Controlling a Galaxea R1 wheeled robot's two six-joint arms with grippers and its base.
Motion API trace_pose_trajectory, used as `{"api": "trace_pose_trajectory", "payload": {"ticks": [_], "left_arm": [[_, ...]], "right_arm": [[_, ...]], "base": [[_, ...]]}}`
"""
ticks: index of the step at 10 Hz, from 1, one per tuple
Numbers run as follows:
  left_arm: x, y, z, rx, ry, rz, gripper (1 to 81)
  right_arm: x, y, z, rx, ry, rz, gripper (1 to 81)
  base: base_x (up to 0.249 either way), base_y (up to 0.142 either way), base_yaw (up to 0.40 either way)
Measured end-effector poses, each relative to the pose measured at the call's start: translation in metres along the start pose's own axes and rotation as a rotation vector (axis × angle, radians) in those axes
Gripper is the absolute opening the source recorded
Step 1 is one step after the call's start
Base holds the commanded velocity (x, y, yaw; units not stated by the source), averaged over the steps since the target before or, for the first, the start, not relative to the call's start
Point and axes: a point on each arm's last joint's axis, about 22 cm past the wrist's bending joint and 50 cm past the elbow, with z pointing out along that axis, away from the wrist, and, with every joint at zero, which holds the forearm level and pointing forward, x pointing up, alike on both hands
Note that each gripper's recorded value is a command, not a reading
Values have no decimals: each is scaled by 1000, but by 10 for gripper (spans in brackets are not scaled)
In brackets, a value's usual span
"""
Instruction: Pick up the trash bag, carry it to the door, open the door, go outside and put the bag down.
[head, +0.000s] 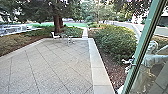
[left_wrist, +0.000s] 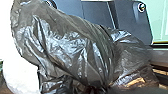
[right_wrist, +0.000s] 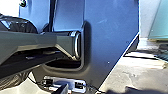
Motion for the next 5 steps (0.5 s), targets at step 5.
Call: {"api": "trace_pose_trajectory", "payload": {"ticks": [5], "left_arm": [[0, 0, 0, 0, 0, 0, 10]], "right_arm": [[0, 0, 0, 0, 0, 0, 811]], "base": [[120, 0, 0]]}}
